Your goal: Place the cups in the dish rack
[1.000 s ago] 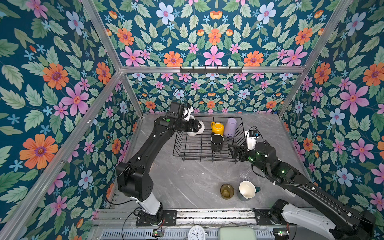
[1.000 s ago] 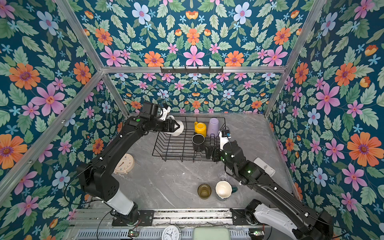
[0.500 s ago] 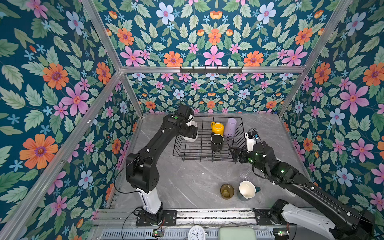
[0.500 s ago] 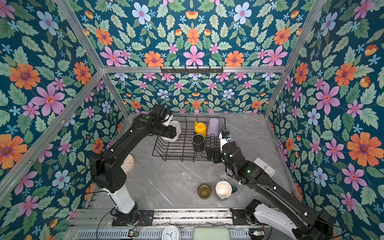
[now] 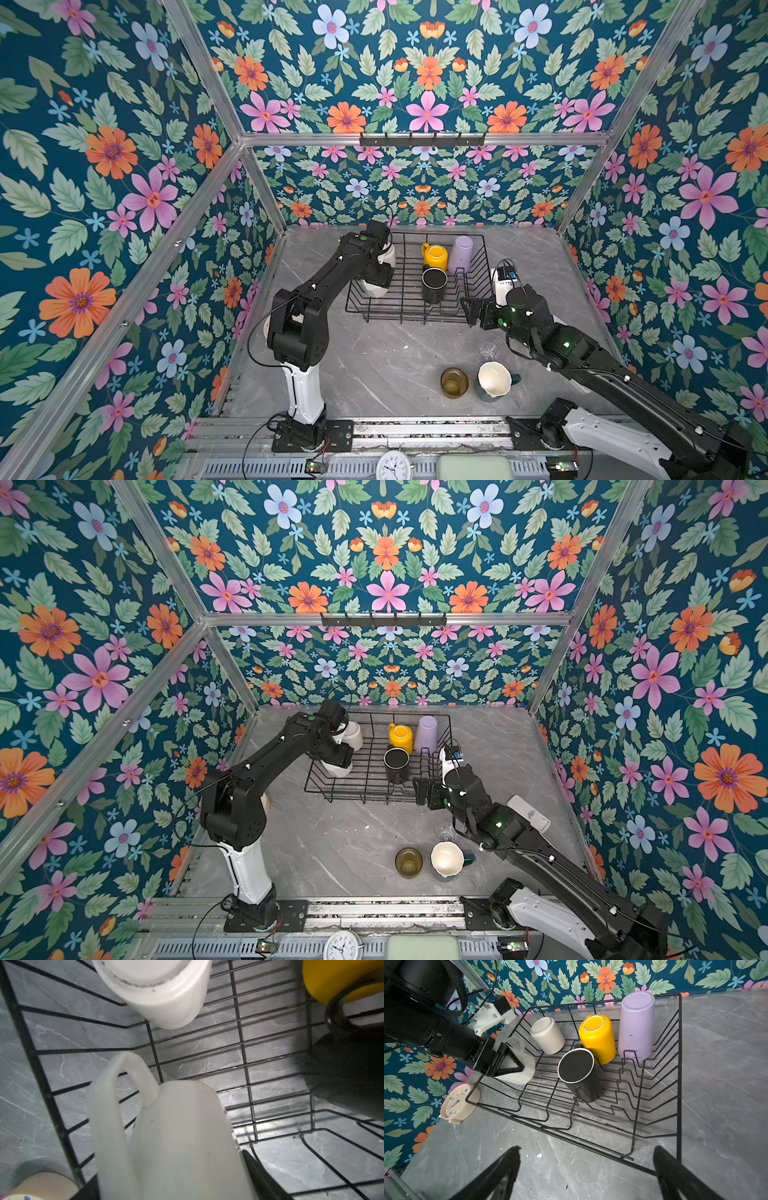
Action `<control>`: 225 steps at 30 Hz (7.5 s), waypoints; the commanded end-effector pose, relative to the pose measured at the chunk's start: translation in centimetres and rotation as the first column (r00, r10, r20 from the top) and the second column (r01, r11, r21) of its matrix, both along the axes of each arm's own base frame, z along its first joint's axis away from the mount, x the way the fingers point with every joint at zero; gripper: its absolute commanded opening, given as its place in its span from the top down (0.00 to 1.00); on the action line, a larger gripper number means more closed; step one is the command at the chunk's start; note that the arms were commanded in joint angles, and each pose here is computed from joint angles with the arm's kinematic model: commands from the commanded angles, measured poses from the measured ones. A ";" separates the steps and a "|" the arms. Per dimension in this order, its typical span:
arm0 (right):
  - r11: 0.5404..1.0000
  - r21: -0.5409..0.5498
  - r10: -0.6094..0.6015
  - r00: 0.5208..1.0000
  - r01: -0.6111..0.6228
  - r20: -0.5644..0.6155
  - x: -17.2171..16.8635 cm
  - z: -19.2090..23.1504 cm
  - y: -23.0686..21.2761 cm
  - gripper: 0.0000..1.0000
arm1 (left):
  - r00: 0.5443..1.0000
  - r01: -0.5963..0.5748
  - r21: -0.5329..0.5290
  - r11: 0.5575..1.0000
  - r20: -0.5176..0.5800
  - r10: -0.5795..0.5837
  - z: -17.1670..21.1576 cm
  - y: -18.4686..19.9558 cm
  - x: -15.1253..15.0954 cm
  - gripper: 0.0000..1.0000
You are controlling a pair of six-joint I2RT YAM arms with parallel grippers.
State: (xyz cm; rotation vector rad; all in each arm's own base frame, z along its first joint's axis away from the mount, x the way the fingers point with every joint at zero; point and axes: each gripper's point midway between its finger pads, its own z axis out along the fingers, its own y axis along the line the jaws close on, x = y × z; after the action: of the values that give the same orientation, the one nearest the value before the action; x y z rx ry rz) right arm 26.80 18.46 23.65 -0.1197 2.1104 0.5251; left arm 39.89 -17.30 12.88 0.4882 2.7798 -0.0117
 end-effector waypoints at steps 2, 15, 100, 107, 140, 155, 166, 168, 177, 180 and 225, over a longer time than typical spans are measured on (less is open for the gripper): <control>1.000 0.009 -0.010 1.000 0.010 -0.015 -0.1 -0.3 -0.1 0.01 | 1.000 -0.005 0.022 1.000 0.016 0.004 -0.6 0.2 0.8 1.00; 1.000 0.010 -0.005 0.999 0.005 -0.034 -0.2 -0.9 0.1 0.01 | 1.000 -0.021 0.064 0.998 -0.018 0.022 -3.5 0.4 1.5 0.80; 0.908 -0.348 -0.049 0.768 -0.231 -0.638 -16.5 -17.0 10.2 0.92 | 0.453 -0.203 -0.472 0.858 0.732 0.509 20.9 11.8 -8.5 0.00; 0.907 -0.360 -0.039 0.808 -0.219 -0.588 -15.2 -14.7 9.4 1.00 | 0.443 -0.207 -0.498 0.842 0.720 0.534 20.3 11.8 -8.6 0.00; 0.667 0.686 0.487 0.867 -0.290 -0.106 -5.1 6.5 7.1 1.00 | 0.675 0.736 -0.644 0.208 0.723 -0.151 20.0 -6.6 -19.4 0.02; 0.454 0.764 0.636 0.767 -0.458 0.082 -4.5 12.2 10.3 1.00 | 0.653 0.757 -0.633 0.162 0.736 -0.178 20.1 -6.5 -20.8 0.00; 0.378 0.770 0.700 0.703 -0.514 0.126 -6.0 13.4 11.7 1.00 | 0.645 0.764 -0.618 0.188 0.747 -0.164 20.3 -6.6 -20.1 0.00; 0.369 0.765 0.713 0.688 -0.528 0.131 -6.5 13.6 12.1 1.00 | 0.644 0.764 -0.617 0.191 0.748 -0.162 20.2 -6.6 -19.9 0.00; 0.313 0.775 0.755 0.639 -0.548 0.147 -7.4 14.0 13.4 1.00 | 0.636 0.771 -0.612 0.176 0.754 -0.162 20.6 -6.7 -19.8 0.00; 0.291 0.782 0.761 0.629 -0.551 0.160 -7.3 14.2 13.7 1.00 | 0.628 0.778 -0.610 0.152 0.759 -0.171 20.9 -6.9 -20.1 0.00; 0.231 0.821 0.793 0.590 -0.523 0.153 -6.3 13.9 16.1 1.00 | 0.609 0.784 -0.619 0.038 0.757 -0.235 21.6 -7.3 -21.8 0.45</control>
State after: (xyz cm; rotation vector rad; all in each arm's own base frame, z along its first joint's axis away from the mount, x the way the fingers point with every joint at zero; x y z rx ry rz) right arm 20.29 34.64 36.87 -0.4785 1.7904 2.1645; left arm 18.94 -24.64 33.62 0.9095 1.4610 -1.4761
